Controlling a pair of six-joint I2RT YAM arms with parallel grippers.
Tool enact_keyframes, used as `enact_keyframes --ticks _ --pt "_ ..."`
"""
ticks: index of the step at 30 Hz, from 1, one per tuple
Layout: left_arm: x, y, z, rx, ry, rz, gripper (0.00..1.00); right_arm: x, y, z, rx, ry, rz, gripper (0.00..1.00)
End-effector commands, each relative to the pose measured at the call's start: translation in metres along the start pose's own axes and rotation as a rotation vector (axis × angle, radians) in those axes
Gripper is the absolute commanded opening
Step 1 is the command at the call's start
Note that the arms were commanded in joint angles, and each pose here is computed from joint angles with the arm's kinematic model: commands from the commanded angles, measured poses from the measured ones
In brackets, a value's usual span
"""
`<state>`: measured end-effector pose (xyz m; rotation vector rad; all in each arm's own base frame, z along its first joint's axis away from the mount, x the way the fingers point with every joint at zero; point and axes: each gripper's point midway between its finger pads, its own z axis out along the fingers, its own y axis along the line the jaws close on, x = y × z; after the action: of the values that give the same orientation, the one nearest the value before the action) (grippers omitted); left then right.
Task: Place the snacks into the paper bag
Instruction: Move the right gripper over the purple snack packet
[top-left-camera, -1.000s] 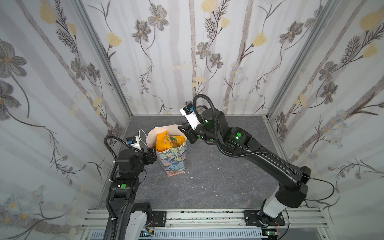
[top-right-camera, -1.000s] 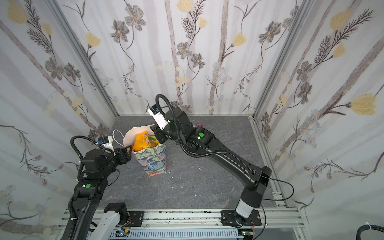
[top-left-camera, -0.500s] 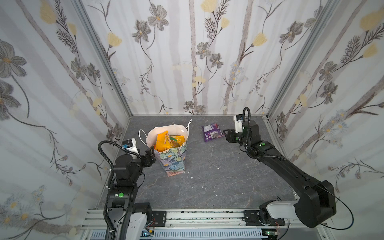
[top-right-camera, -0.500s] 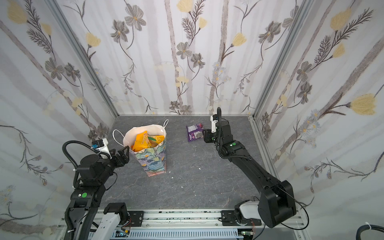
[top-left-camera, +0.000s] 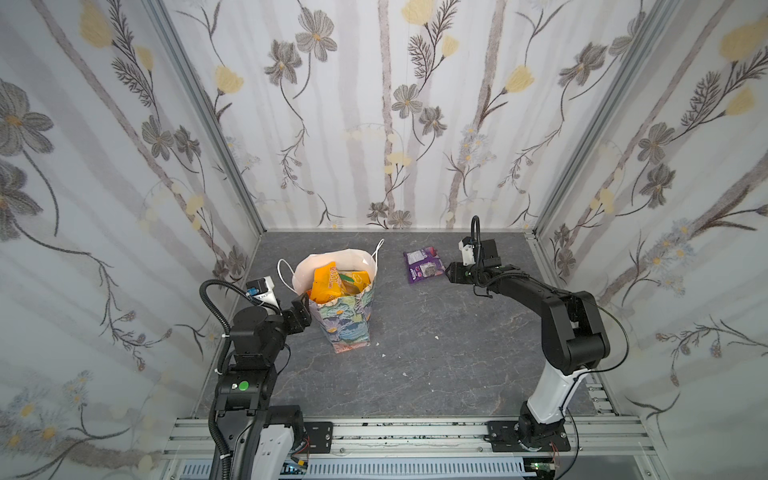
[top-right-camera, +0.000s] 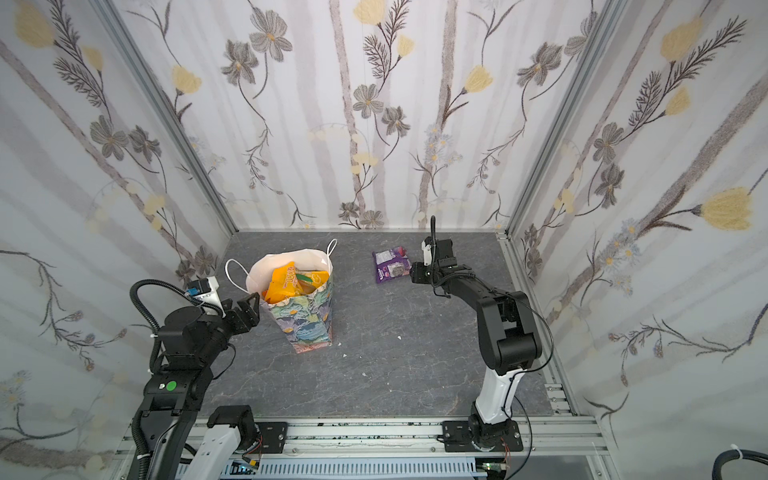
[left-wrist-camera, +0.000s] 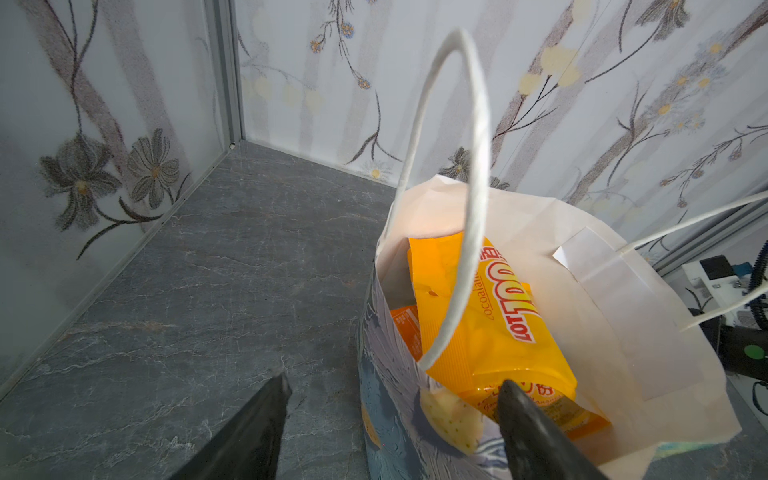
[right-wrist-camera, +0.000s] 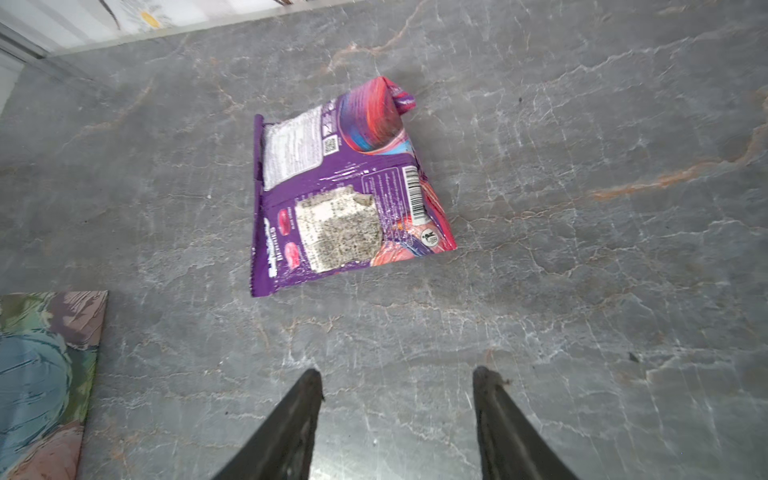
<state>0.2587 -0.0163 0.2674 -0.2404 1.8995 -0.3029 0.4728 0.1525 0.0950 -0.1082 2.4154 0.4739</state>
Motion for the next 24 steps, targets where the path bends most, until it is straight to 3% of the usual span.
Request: enact_keyframes --ticks 1,10,24 --pt "-0.004 0.002 0.002 -0.014 -0.009 0.000 0.79 -0.002 0.002 0.012 -0.060 0.013 -0.017 0.59" --pt "-0.005 0.001 0.002 -0.013 -0.008 -0.005 0.79 -0.007 0.004 0.040 -0.194 0.036 0.022 0.62" --pt "-0.005 0.000 0.001 -0.005 -0.009 -0.003 0.79 -0.018 -0.007 0.049 -0.192 0.030 0.032 0.64"
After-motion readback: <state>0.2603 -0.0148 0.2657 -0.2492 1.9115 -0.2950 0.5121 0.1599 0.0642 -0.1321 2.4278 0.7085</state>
